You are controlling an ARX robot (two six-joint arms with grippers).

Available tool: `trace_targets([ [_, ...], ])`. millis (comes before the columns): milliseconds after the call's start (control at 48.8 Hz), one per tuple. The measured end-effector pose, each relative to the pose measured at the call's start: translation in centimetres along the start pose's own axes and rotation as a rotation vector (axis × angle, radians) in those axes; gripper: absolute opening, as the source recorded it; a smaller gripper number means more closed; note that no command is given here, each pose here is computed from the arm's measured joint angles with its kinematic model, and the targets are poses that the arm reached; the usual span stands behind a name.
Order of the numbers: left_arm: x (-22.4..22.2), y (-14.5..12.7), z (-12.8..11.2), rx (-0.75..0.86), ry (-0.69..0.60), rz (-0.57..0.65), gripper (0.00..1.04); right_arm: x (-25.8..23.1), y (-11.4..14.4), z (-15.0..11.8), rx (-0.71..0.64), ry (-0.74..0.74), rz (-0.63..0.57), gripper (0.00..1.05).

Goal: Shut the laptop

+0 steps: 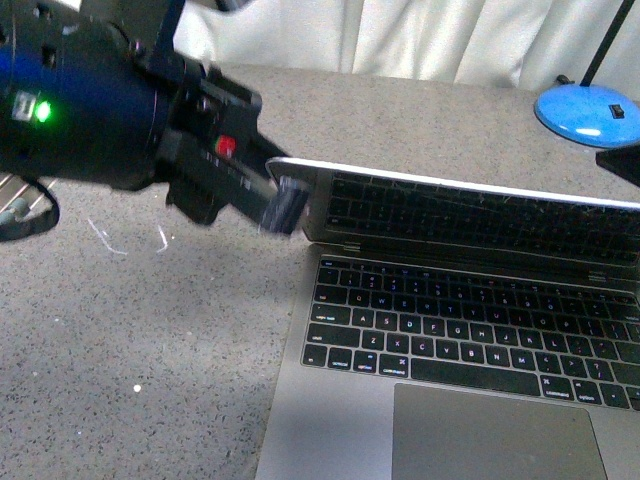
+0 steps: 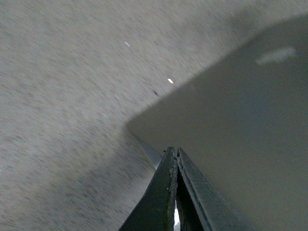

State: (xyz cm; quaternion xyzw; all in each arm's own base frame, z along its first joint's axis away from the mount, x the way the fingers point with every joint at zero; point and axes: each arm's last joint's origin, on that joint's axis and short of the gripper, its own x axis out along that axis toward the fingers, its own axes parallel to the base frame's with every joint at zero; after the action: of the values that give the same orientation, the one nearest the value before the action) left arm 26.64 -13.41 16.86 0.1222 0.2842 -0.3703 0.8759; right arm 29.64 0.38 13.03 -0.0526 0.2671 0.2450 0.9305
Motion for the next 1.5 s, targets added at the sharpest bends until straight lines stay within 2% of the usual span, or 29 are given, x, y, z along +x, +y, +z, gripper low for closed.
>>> trace_targets([
  [226, -0.4, -2.2, -2.3, 0.015, 0.144, -0.147, 0.04, -0.3, 1.3, -2.9, 0.166, 0.186, -0.017, 0.01],
  [410, -0.5, -4.0, -4.3, 0.059, 0.232, -0.246, 0.04, -0.4, 2.6, -4.8, 0.221, 0.285, -0.021, 0.01],
  [697, -0.7, -5.3, -5.7, 0.101, 0.279, -0.291, 0.04, -0.3, 4.2, -6.0, 0.237, 0.354, -0.04, 0.01],
  [862, -0.6, -5.2, -5.6, 0.11, 0.25, -0.243, 0.04, -0.2, 4.6, -5.9, 0.235, 0.341, -0.056, 0.01],
  [985, -0.3, -4.4, -4.9, 0.079, 0.198, -0.131, 0.04, -0.1, 4.4, -5.5, 0.237, 0.305, -0.098, 0.01],
  [1149, -0.1, -1.6, -3.2, -0.054, 0.035, 0.089, 0.04, -0.7, 3.8, -4.1, 0.252, 0.206, -0.208, 0.01],
  [1272, -1.7, 3.2, -0.7, -0.286, -0.195, 0.402, 0.04, -2.3, 3.6, -1.8, 0.23, 0.028, -0.319, 0.01],
  [1395, -3.8, 5.8, -0.6, -0.402, -0.299, 0.574, 0.04, -3.9, 4.0, -0.8, 0.211, -0.083, -0.397, 0.01],
  [1497, -5.7, 6.8, -1.3, -0.437, -0.362, 0.656, 0.04, -5.5, 4.6, -0.7, 0.202, -0.16, -0.464, 0.01],
])
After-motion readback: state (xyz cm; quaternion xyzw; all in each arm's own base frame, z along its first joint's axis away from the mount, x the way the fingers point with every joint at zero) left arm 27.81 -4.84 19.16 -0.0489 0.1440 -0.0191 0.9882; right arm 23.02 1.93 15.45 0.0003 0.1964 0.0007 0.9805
